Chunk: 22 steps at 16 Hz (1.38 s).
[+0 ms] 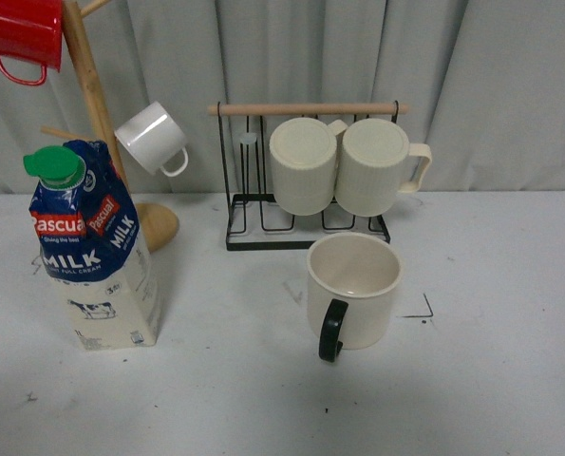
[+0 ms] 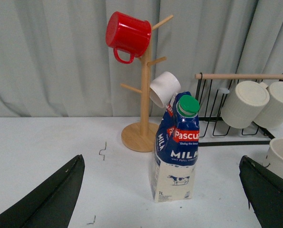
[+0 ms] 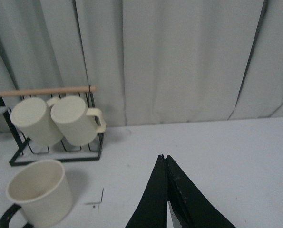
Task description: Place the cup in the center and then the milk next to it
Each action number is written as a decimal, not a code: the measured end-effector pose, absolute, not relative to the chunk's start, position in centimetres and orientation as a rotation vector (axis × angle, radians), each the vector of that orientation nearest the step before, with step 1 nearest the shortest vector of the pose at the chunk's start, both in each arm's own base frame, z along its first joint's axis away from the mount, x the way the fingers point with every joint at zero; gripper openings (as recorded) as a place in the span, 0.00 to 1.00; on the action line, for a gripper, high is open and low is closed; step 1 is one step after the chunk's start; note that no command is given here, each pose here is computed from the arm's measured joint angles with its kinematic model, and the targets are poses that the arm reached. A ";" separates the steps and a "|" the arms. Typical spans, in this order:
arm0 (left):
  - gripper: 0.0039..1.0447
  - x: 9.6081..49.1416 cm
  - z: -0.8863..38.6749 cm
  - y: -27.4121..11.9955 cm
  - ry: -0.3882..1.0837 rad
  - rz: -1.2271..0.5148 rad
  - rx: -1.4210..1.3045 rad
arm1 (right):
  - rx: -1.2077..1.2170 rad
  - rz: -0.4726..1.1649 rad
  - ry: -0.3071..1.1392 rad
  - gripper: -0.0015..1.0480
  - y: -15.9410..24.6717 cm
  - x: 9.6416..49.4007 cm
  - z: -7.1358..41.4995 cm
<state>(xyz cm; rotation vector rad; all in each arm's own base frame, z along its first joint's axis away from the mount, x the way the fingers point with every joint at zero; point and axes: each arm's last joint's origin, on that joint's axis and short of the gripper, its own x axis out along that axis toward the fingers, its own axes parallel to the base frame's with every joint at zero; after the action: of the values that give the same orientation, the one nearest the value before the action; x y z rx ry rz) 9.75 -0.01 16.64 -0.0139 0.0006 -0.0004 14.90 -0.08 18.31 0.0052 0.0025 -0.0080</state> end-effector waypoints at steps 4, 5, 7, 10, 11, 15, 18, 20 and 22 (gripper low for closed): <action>0.94 9.8 16.6 0.0 0.001 0.000 -0.014 | 0.005 -0.008 -0.001 0.02 -0.1 13.5 17.7; 0.94 9.8 16.6 0.0 0.001 0.000 -0.014 | 0.005 -0.008 -0.028 0.02 -0.1 13.3 17.5; 0.94 9.8 16.6 0.0 0.000 0.000 -0.014 | 0.005 -0.008 0.013 0.02 -0.1 13.0 16.7; 0.94 9.8 16.6 0.0 0.000 0.000 -0.014 | 0.005 -0.008 -0.014 0.02 -0.1 12.3 17.0; 0.94 9.8 16.6 0.0 0.001 0.000 -0.014 | 0.005 -0.008 -0.009 0.02 -0.1 12.1 17.0; 0.94 9.8 16.6 0.0 0.000 0.000 -0.014 | 0.005 -0.008 -0.015 0.02 -0.1 11.6 17.1; 0.94 9.8 16.6 0.0 0.000 0.000 -0.014 | 0.005 -0.008 -0.013 0.02 -0.1 11.2 17.0; 0.94 9.8 16.6 0.0 0.001 0.000 -0.014 | 0.005 -0.008 -0.014 0.02 -0.1 11.0 17.0; 0.94 9.8 16.6 0.0 0.001 0.000 -0.014 | 0.005 -0.008 -0.014 0.02 -0.1 10.8 17.0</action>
<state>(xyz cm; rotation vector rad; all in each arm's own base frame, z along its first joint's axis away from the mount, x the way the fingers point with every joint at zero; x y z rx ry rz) 9.75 -0.01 16.64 -0.0139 0.0006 -0.0004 10.80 -0.06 17.00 0.0048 -0.0139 -0.0076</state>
